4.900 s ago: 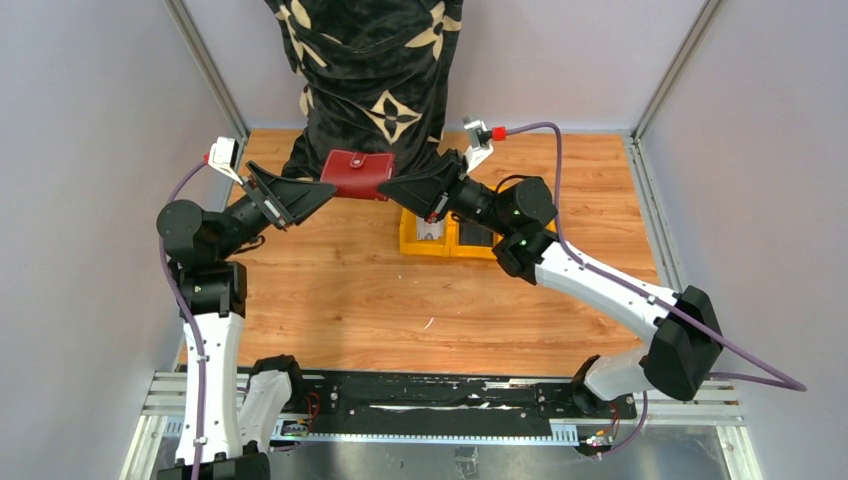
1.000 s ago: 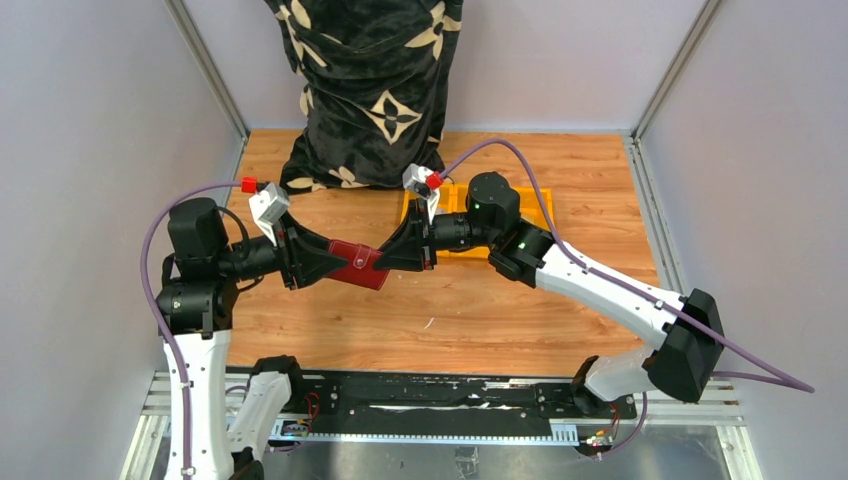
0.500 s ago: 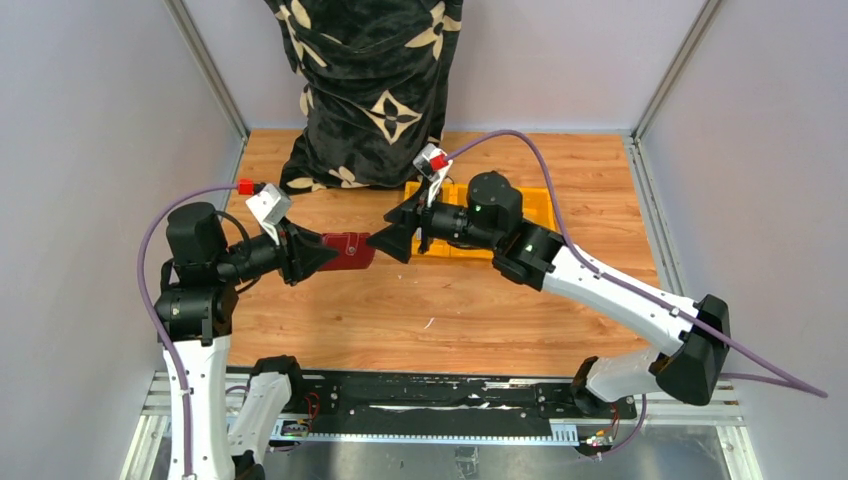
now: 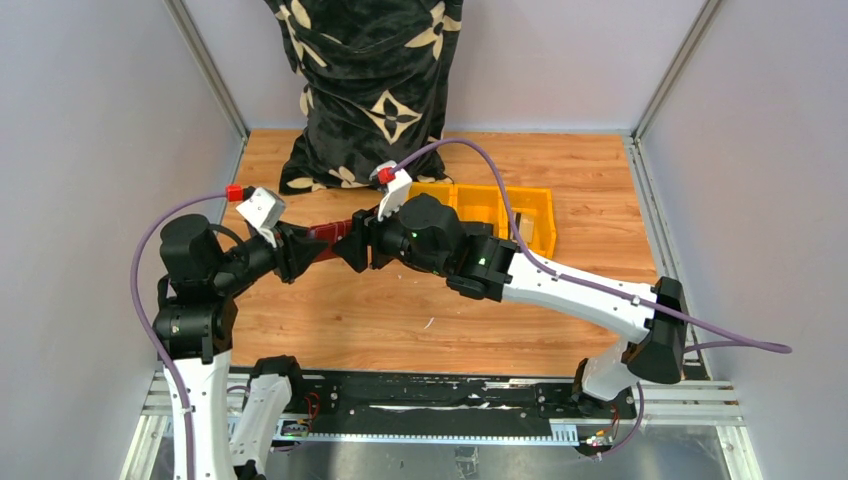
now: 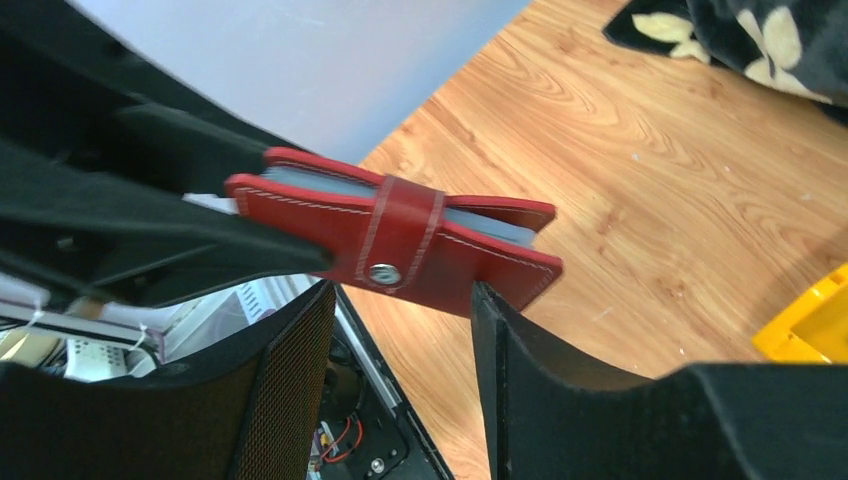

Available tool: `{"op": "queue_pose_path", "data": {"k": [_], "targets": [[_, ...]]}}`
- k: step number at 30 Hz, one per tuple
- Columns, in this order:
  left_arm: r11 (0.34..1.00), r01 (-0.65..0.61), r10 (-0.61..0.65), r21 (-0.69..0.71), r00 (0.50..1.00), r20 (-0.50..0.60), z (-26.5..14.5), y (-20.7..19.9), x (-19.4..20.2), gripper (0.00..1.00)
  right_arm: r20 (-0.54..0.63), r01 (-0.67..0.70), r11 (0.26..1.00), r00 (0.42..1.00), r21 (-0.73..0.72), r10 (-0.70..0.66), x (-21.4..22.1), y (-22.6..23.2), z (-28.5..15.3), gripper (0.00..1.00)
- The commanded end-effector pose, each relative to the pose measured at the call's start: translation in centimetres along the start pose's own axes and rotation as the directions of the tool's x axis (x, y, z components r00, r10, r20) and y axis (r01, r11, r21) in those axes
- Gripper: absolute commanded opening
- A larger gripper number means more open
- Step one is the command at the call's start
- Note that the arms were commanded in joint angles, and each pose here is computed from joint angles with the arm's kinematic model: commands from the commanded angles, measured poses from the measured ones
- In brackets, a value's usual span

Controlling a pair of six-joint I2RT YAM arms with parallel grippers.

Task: Take the credit cards out of the card holder
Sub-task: Open the card holder.

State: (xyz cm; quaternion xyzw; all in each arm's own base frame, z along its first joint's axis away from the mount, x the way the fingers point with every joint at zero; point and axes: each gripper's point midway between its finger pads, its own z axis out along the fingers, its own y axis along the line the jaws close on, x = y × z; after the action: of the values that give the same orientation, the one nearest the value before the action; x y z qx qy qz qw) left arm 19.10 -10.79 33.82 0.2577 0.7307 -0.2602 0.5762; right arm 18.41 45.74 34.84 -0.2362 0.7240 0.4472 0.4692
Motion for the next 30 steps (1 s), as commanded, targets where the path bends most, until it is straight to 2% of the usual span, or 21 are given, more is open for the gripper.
{"op": "queue_pose_path", "data": {"k": [1, 8, 15, 25, 27, 30], "targets": [[0.997, -0.056, 0.053, 0.043, 0.996, 0.068, -0.5, -1.4, -1.5, 0.01, 0.022, -0.032, 0.997, 0.999, 0.076, 0.031, -0.6, -0.6, 0.0, 0.55], [0.993, -0.033, 0.025, 0.113, 0.997, 0.071, -0.5, -2.6, -1.5, 0.0, 0.051, -0.048, 0.996, 0.998, 0.075, 0.044, -1.2, -0.5, 0.5, 0.55], [0.992, -0.018, 0.01, 0.124, 0.998, 0.066, -0.4, -2.7, -1.3, 0.0, 0.055, -0.063, 0.997, 0.997, 0.053, 0.06, -1.2, 0.0, 1.2, 0.55], [0.992, 0.01, -0.017, 0.129, 0.999, 0.051, -0.3, -2.8, -0.2, 0.0, 0.125, -0.073, 0.997, 0.99, 0.019, 0.07, -3.4, 1.0, 1.0, 0.62], [0.991, 0.016, -0.023, 0.134, 0.999, 0.049, -0.2, -2.8, -0.2, 0.0, 0.109, -0.073, 0.997, 0.992, 0.013, 0.071, -3.0, 1.2, 1.6, 0.61], [0.99, 0.013, -0.021, 0.139, 0.998, 0.053, -0.3, -3.0, -0.3, 0.0, 0.085, -0.072, 0.997, 0.994, 0.011, 0.071, -2.4, 1.3, 2.4, 0.51]]}}
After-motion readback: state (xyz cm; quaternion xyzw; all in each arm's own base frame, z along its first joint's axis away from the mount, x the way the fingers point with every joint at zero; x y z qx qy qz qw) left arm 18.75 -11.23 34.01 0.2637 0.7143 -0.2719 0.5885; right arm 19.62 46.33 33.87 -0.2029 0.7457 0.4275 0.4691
